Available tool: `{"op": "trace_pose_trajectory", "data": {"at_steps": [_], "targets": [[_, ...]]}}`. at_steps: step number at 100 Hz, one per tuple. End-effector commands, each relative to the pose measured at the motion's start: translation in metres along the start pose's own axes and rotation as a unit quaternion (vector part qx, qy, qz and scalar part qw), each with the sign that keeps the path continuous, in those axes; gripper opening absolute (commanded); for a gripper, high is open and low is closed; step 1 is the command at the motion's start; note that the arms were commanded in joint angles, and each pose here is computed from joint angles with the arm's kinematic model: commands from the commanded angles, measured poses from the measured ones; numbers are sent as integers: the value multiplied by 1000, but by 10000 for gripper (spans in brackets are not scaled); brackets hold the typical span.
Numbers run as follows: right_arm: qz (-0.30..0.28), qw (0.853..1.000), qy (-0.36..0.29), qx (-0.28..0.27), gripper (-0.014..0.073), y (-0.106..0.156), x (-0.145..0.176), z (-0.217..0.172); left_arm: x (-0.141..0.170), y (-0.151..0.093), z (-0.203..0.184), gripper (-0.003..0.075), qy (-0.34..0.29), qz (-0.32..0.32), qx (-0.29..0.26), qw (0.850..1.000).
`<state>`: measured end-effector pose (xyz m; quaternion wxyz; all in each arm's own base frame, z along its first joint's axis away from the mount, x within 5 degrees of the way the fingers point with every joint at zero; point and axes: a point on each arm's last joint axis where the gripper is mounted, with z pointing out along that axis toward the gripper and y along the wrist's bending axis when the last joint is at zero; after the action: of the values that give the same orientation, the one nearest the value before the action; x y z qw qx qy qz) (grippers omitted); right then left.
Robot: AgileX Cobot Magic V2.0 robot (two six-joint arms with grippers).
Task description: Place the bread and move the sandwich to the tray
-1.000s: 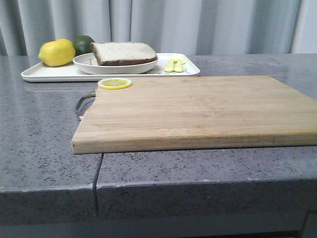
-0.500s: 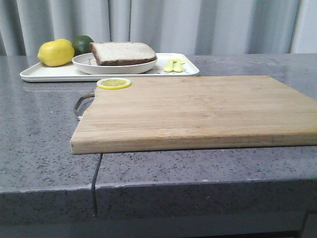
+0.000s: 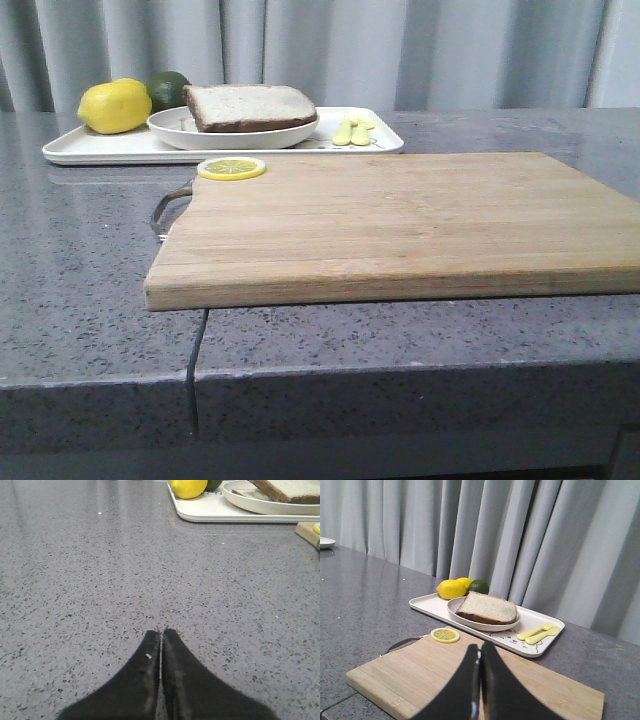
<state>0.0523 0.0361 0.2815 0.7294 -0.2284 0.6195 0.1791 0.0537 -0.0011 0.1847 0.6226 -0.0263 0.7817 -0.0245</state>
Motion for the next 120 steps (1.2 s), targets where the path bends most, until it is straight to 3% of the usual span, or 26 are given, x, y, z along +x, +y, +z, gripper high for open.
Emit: {"op": "trace_pose_trajectory", "data": {"at_steps": [1,56,94,120], "targets": [[-6,999,-31,28,-67,-6,-13,0,-2,0,-1,-20,-39,-9,2,999],[-24,999,-29,35,-67,-6,-12,0,-2,0,-1,-20,-39,-9,2,999],[29,987,-22,156,-67,-21,11,-1,-2,0,-1,-20,-39,-9,2,999],[32,972,-26,232,-67,-23,60,-14,-2,0,-1,-20,-39,-9,2,999]]}}
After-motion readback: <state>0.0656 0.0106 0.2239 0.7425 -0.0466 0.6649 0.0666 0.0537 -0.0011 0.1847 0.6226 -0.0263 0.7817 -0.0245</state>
